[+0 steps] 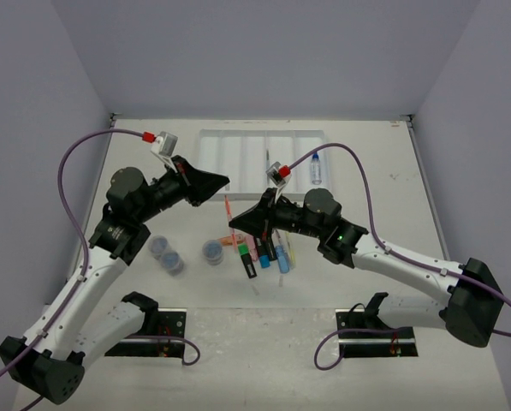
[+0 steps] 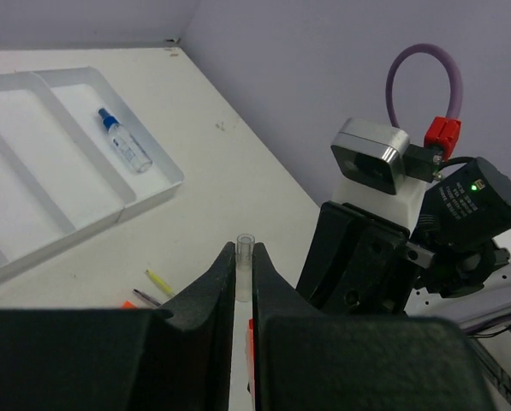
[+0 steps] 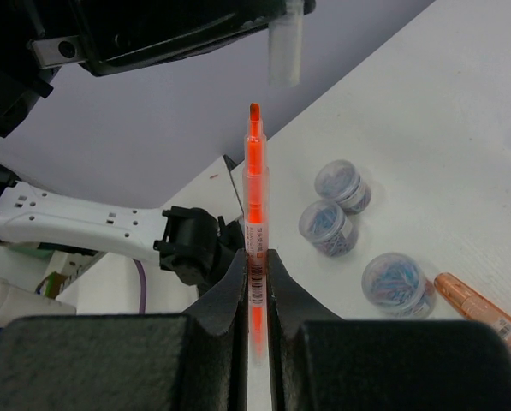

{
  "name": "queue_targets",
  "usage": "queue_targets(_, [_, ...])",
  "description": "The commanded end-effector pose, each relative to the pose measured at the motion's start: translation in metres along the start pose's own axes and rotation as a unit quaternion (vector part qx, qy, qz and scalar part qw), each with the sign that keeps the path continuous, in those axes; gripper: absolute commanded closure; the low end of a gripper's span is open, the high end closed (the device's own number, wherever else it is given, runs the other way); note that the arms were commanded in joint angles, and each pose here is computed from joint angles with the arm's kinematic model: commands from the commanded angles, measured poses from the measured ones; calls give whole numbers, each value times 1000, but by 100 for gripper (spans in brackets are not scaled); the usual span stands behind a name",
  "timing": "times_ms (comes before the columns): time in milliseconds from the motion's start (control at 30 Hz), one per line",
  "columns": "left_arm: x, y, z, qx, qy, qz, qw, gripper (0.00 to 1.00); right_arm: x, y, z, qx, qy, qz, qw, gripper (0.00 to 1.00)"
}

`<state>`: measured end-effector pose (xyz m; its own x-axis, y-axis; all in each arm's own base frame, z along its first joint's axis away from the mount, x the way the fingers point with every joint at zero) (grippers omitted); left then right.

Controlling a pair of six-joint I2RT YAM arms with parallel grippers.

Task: Sort the stationery into containers
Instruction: Close the pen cap on the pen.

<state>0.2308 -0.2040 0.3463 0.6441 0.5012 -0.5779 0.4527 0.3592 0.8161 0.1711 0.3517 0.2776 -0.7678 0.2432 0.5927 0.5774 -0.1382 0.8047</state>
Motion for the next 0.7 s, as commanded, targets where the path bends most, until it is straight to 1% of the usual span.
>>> queue_targets(0, [-21, 18, -7, -40, -42, 25, 998, 100, 10, 18, 3, -31, 4, -16, 999, 100])
queue_targets(467, [-16, 14, -4, -34, -38, 24, 998, 100, 16, 23, -5, -44, 7, -22, 999, 100])
queue_targets(667, [-18, 10, -7, -35, -48, 30, 998, 100, 16, 26, -6, -50, 4, -26, 998, 100])
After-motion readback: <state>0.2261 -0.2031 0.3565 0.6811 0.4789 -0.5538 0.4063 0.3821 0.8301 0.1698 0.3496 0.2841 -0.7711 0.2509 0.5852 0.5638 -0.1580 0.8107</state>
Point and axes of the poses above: each gripper's point midway between its finger pads, its own z axis out along the fingers, its own x axis along the line the jaws close on, y = z × x, the point moved 2 cm from there along -z, back along the fingers
